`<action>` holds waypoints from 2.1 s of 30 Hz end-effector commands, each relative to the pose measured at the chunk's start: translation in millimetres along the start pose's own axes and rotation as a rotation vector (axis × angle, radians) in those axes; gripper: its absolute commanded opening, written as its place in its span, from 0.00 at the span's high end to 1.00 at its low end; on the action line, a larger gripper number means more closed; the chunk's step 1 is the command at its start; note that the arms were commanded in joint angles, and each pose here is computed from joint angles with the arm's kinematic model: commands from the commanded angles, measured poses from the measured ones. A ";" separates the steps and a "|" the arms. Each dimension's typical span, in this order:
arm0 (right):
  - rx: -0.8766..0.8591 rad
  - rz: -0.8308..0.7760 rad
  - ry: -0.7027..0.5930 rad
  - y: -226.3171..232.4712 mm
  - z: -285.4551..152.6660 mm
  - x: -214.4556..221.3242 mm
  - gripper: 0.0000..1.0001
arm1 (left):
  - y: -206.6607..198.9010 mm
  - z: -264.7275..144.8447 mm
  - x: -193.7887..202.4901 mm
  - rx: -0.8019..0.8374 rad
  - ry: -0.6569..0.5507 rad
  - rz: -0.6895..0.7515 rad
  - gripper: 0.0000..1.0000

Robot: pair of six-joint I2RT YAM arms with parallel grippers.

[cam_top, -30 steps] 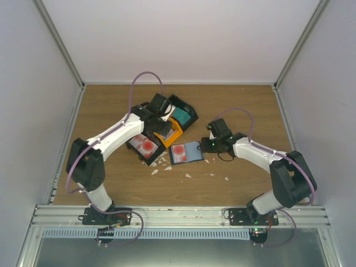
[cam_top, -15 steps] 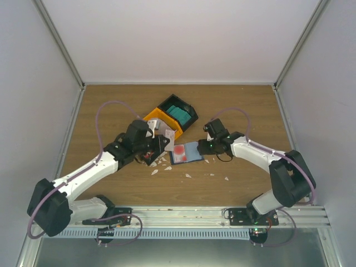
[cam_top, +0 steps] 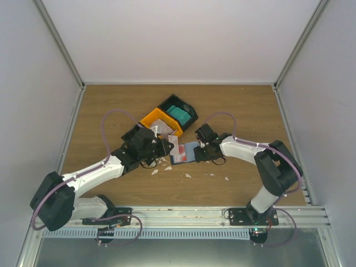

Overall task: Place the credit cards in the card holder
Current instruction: Insert the credit card into the card holder.

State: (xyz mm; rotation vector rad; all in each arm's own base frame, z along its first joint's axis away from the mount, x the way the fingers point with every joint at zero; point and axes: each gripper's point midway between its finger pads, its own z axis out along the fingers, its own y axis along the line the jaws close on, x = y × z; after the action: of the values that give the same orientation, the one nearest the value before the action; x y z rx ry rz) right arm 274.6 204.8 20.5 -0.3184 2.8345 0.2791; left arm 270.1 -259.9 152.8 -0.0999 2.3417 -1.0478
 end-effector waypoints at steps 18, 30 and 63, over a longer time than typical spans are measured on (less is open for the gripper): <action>0.136 0.234 0.080 -37.8 0.6 81.1 0.65 | -13.2 37.4 23.4 0.053 0.077 0.044 1.00; 0.081 0.192 -0.122 -17.7 -48.4 13.8 0.41 | -19.9 68.3 23.3 0.041 0.104 0.088 1.00; 0.167 0.144 0.038 -43.5 8.1 24.0 0.54 | 23.6 112.8 18.3 -0.121 0.078 0.007 1.00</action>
State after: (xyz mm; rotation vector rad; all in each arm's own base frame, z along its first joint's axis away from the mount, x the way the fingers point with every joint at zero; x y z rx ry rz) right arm 278.4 178.9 19.3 -0.0903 2.8272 0.1659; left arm 306.4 -317.4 60.8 -0.0569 2.5299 -0.8748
